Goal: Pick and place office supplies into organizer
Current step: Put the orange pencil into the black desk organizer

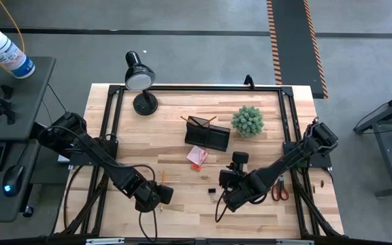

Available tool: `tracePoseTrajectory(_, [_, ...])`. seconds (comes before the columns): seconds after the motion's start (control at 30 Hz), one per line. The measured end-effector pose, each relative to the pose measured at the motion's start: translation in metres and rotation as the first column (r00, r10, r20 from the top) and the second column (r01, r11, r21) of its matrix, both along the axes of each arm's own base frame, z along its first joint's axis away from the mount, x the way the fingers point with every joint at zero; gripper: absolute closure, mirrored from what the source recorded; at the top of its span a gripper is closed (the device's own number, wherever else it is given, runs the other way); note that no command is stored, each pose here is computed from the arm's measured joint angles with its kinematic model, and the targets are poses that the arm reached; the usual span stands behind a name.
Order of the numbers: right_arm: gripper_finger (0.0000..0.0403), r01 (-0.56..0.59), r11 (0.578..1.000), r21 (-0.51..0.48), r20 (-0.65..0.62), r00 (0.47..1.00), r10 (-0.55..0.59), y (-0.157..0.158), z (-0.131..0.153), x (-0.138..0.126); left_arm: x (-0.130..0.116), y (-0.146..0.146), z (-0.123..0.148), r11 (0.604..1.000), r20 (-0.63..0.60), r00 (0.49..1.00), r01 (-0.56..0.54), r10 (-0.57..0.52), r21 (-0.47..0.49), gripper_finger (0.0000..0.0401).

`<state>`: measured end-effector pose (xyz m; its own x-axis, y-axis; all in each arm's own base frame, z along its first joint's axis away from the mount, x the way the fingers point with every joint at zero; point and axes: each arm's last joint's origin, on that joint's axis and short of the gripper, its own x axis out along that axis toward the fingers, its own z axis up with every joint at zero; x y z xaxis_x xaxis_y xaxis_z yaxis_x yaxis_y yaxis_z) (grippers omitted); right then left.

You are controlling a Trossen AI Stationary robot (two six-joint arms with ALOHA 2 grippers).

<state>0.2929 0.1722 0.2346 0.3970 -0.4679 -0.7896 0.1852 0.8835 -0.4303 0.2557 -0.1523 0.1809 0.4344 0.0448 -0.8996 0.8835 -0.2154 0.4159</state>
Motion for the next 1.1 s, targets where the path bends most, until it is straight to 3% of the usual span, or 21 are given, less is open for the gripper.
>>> tracePoseTrajectory(0.43, [0.0274,0.055,0.997,0.045,0.04,0.998,-0.057,0.009,0.0,-0.007,0.005,0.0,-0.029,0.987,-0.109,0.981,-0.158,0.161,0.033,0.0295])
tracePoseTrajectory(0.77, [0.0274,0.057,0.997,0.054,0.055,0.997,-0.06,0.015,0.0,-0.011,0.018,0.0,-0.018,0.974,-0.137,0.966,-0.224,0.219,-0.021,0.0295])
tracePoseTrajectory(1.1, [0.0274,0.053,0.997,0.048,0.052,0.997,-0.055,0.016,0.0,-0.012,0.015,-0.001,-0.016,0.966,-0.196,0.95,-0.254,0.242,-0.039,0.0295])
